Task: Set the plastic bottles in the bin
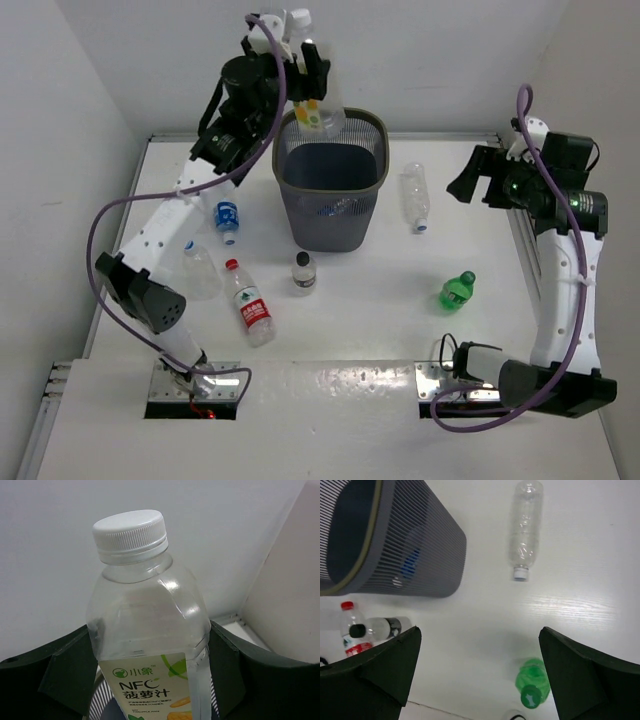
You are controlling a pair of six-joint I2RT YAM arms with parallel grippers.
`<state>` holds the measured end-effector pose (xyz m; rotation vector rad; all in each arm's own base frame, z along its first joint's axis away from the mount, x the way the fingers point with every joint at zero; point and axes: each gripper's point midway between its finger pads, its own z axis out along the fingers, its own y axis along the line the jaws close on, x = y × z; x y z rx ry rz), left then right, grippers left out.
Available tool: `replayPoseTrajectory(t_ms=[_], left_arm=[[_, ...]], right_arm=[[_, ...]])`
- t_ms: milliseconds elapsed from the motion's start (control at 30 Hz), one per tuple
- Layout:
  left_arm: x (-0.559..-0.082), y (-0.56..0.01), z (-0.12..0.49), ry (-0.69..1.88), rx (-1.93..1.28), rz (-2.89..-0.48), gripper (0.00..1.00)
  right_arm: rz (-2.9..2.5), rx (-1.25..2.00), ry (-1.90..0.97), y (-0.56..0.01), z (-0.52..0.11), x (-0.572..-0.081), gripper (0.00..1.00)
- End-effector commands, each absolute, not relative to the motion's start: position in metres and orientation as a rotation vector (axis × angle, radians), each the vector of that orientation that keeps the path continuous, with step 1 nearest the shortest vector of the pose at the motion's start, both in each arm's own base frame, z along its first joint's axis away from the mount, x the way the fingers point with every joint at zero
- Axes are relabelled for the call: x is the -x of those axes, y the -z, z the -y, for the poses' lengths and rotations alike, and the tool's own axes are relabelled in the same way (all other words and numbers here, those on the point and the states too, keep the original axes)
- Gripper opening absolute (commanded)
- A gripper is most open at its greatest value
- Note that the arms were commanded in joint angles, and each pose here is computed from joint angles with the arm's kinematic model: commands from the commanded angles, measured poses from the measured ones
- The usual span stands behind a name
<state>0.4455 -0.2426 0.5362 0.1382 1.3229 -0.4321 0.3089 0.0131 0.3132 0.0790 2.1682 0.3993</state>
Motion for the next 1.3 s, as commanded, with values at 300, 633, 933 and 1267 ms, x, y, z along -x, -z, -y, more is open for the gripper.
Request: replayPoseTrajectory(t_ms=[300,633,933,1267], left_arm=[[-0.464,-0.437,0.241,0.531,-0.174,-1.583,0.67],[-0.434,-0.460,0.229,0.569,-0.220,-1.541,0.99],[-0.397,-0.484,0.218,0.597,-0.254,-1.490,0.99],[-0.370,-0.470,0.198,0.534,-0.298,-1.563,0.99]], right_arm=[[-2.296,0.118,-0.230,-0.269,0.002,-0.252,0.99],[-2.359,0.193,-0.186,-0.217,0.000,-0.210,0.99],[-2.432,0.162,-0.114,-0.170,0.011,-0.199,0.99],[-2.451,0.173,-0.073,-0.126,0.019,-0.205,0.98]])
